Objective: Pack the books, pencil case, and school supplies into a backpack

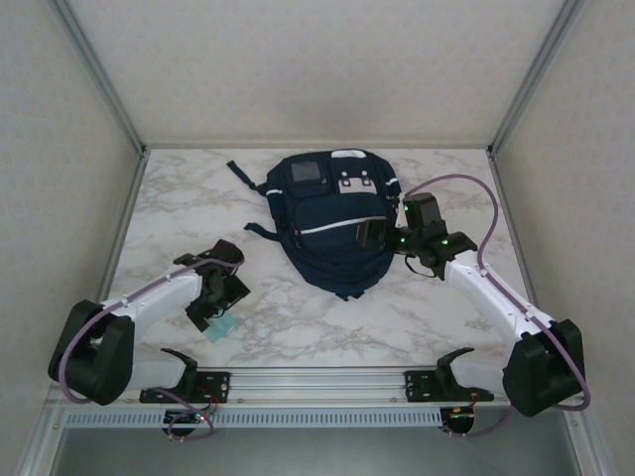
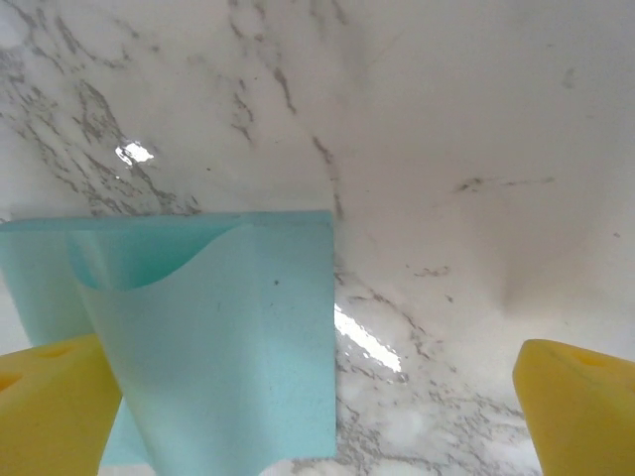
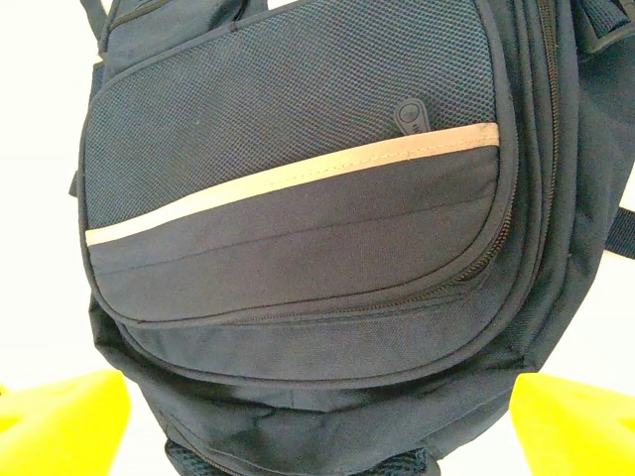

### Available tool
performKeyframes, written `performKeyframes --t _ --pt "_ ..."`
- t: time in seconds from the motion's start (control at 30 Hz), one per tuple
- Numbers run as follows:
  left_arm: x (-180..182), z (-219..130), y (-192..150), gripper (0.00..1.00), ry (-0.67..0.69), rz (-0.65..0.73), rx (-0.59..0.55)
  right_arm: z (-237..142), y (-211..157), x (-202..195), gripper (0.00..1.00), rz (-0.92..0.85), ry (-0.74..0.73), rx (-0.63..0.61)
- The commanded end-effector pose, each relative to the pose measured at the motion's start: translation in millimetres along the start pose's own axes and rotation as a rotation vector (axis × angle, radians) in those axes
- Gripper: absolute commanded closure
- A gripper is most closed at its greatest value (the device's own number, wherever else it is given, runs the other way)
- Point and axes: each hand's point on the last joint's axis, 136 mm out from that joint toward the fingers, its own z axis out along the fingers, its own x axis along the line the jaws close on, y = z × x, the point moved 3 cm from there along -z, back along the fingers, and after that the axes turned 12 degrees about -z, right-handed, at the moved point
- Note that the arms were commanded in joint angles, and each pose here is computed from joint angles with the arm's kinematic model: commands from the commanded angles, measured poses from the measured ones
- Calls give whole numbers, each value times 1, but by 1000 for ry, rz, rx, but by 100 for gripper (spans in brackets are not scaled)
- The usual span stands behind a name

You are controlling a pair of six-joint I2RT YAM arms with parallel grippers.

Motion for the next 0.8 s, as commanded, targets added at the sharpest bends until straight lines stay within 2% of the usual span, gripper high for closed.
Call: performKeyframes --t 0.0,0.27,0.43,0.6,0.77 --pt "12 -11 5 0 78 26 -9 1 7 4 1 -1 11 -15" --pt "20 -23 11 0 96 34 -26 2 6 3 1 -3 7 -11" --pt "22 -8 7 0 76 1 -2 4 6 3 1 1 8 -8" --pt "8 15 -3 0 -20 -22 70 2 7 4 1 0 9 -9" --pt "7 22 -1 0 4 6 66 -1 8 4 1 1 5 -15"
